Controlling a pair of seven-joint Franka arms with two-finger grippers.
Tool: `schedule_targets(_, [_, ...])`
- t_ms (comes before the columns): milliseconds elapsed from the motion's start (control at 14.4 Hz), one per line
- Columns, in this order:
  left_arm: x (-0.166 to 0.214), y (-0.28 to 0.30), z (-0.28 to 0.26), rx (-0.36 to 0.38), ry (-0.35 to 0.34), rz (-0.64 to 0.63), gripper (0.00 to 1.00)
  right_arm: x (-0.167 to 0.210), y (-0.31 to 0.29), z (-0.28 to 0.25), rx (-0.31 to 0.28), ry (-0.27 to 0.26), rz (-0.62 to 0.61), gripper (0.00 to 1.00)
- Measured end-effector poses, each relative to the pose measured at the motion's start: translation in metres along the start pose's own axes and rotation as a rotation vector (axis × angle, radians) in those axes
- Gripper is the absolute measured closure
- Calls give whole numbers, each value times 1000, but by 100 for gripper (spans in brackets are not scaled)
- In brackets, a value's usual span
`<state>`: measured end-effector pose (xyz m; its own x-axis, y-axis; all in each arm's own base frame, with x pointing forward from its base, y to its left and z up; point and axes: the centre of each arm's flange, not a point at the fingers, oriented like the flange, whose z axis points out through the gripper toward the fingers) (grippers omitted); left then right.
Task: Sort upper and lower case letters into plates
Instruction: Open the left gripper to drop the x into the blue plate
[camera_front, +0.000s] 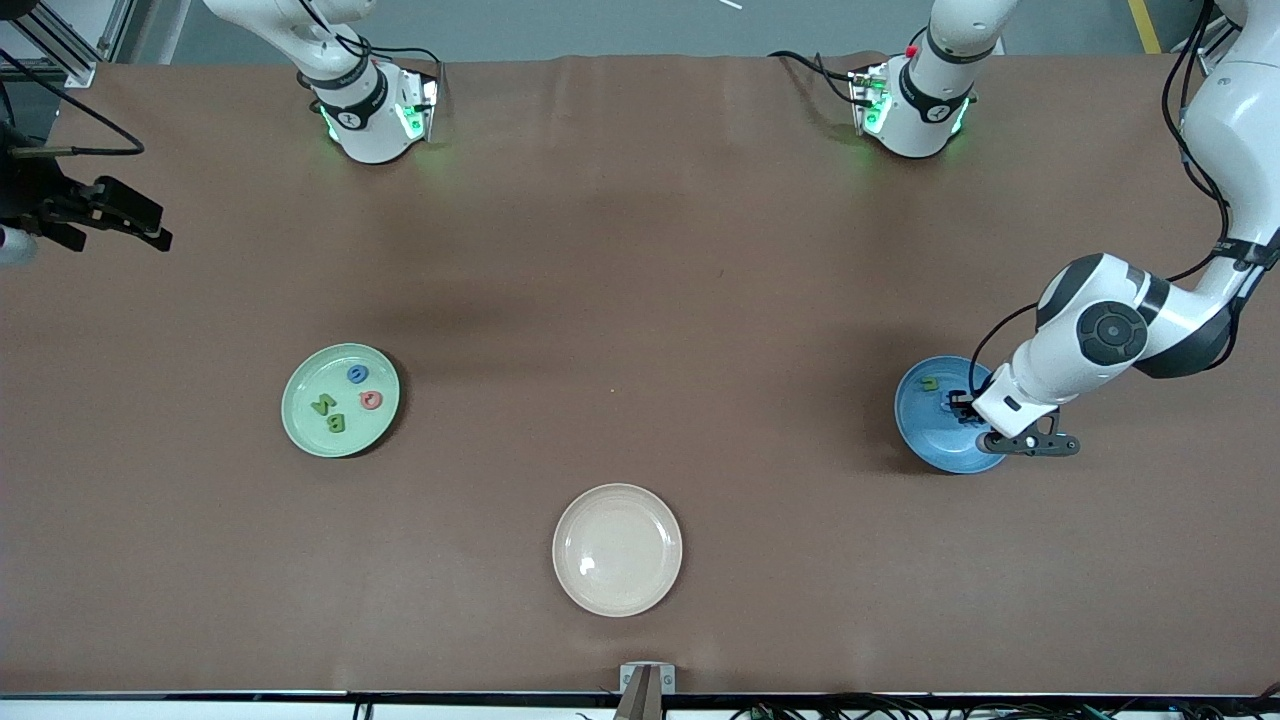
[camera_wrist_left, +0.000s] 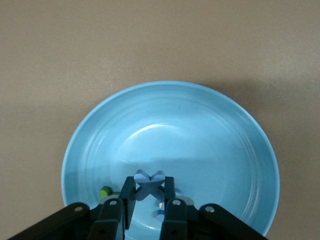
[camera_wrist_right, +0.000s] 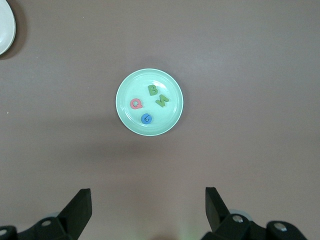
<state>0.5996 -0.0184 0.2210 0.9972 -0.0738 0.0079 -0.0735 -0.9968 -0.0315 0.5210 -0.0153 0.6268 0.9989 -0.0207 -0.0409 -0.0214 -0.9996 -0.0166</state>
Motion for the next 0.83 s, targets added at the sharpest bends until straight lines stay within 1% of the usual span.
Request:
schedule_targets(554, [0, -2, 22, 1, 3, -1, 73, 0, -1, 1, 11, -2, 0, 0])
schedule_targets(831, [-1, -7, 33, 0, 6, -10, 73, -1, -1, 4, 12, -12, 0, 0])
